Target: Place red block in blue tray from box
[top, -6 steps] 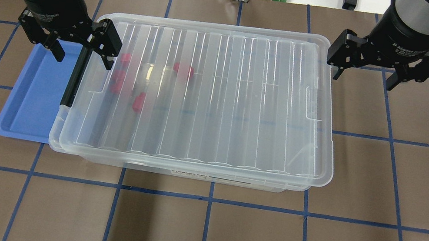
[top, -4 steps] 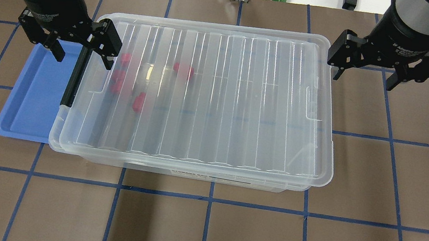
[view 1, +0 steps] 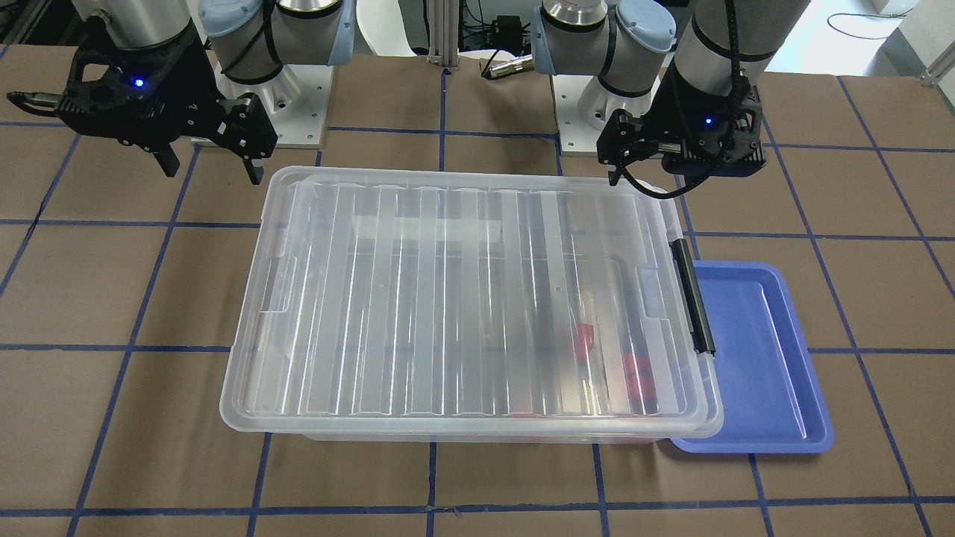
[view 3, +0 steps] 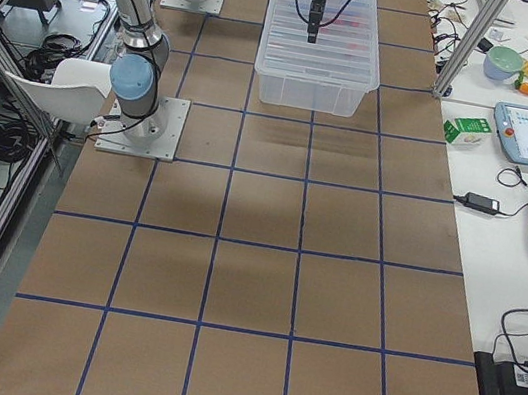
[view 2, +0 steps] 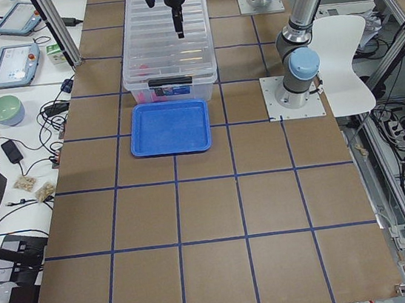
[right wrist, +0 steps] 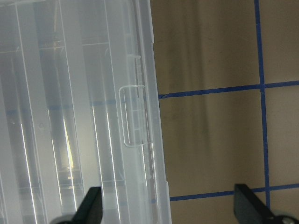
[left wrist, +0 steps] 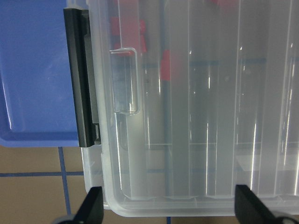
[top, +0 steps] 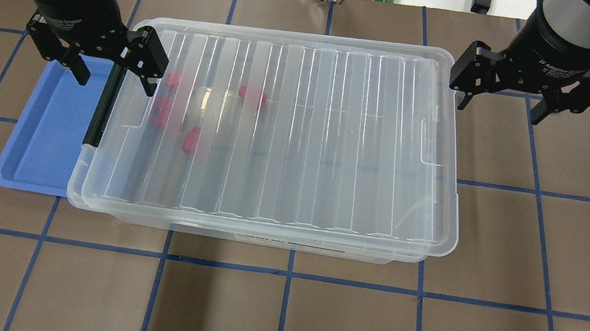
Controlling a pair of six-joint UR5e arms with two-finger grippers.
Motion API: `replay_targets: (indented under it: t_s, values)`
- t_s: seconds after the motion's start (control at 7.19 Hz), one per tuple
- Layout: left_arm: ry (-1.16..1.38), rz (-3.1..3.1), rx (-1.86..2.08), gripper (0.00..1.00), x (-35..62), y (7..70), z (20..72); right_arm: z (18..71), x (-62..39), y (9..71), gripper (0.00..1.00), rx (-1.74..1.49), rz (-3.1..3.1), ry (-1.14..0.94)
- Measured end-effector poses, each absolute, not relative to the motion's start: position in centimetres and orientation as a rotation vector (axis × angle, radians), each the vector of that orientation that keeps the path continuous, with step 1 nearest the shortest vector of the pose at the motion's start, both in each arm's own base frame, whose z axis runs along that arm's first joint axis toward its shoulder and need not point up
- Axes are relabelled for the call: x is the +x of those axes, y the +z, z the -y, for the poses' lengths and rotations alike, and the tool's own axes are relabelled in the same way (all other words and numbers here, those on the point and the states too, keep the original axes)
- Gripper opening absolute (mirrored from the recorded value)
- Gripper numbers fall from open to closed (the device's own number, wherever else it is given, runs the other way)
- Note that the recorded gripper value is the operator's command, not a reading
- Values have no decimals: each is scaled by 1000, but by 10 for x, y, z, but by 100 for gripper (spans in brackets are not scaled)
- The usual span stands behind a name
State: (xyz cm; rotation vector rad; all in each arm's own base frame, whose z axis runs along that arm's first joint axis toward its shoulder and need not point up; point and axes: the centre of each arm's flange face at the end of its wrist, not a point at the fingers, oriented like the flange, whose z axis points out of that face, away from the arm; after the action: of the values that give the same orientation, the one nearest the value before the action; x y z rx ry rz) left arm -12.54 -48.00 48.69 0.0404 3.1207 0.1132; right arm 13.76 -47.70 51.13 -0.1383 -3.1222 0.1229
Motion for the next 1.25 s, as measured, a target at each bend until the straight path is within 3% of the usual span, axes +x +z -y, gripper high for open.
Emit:
replay_targets:
  t_s: [0.42,0.83,1.25]
  values:
    - [113,-3122,39,100,-125,487,481,479,137,501,100,-95,3116,89]
    - [113,-3119,38,100,-124,487,480,520,136,393,100,-31,3115,96]
    - [111,-3118,37,100,-123,488,480,528,117,350,100,-27,3111,101]
